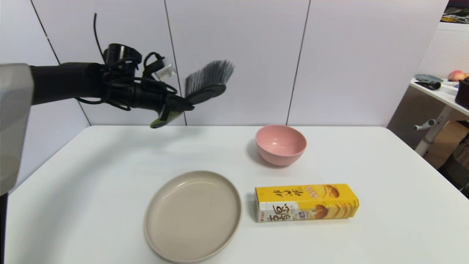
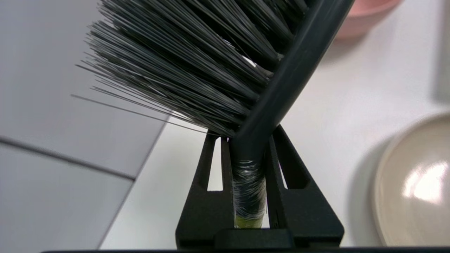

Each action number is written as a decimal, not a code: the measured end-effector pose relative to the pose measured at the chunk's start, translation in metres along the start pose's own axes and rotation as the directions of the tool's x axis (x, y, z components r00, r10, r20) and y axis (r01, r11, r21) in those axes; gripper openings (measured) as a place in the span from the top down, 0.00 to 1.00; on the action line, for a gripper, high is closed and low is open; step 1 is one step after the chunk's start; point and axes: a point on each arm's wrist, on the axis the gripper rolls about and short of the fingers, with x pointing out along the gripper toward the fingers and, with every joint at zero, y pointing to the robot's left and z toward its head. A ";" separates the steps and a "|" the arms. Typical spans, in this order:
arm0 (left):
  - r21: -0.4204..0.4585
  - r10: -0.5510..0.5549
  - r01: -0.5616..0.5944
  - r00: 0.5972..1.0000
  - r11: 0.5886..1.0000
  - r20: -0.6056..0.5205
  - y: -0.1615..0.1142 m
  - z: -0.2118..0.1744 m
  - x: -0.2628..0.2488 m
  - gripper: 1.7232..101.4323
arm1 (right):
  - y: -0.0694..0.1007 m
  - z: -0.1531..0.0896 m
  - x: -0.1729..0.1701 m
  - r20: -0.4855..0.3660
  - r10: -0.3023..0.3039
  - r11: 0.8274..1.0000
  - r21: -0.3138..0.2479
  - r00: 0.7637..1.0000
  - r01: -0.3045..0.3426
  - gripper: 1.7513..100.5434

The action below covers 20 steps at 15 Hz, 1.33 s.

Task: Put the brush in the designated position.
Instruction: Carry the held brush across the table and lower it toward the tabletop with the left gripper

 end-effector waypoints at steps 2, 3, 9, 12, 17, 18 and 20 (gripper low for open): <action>0.004 0.070 -0.071 0.995 0.998 0.071 0.000 0.009 0.045 0.84 | 0.000 0.000 0.000 0.000 0.000 1.000 0.000 1.000 0.000 0.03; -0.009 0.110 -0.110 0.988 0.994 0.112 -0.003 0.012 0.068 0.84 | 0.000 0.000 0.000 0.000 0.000 1.000 0.000 1.000 0.000 0.03; -0.124 0.151 -0.115 0.929 0.986 0.339 -0.049 -0.002 0.187 0.84 | 0.000 0.000 0.000 0.000 0.000 1.000 0.000 1.000 0.000 0.03; -0.123 0.113 -0.075 0.934 0.990 0.340 -0.067 -0.019 0.216 0.84 | 0.000 0.000 0.000 0.000 0.000 1.000 0.000 1.000 0.000 0.03; -0.142 0.106 -0.065 0.947 0.988 0.303 -0.077 -0.038 0.233 0.84 | 0.000 0.000 0.000 0.000 0.000 1.000 0.000 1.000 0.000 0.03; -0.149 0.133 -0.091 0.946 0.985 0.296 -0.077 -0.039 0.234 0.84 | 0.000 0.000 0.000 0.000 0.000 1.000 0.000 1.000 0.000 0.03; -0.163 0.198 -0.155 0.937 0.974 0.288 -0.075 -0.039 0.234 0.73 | 0.000 0.000 0.000 0.000 0.000 1.000 0.000 1.000 0.000 0.03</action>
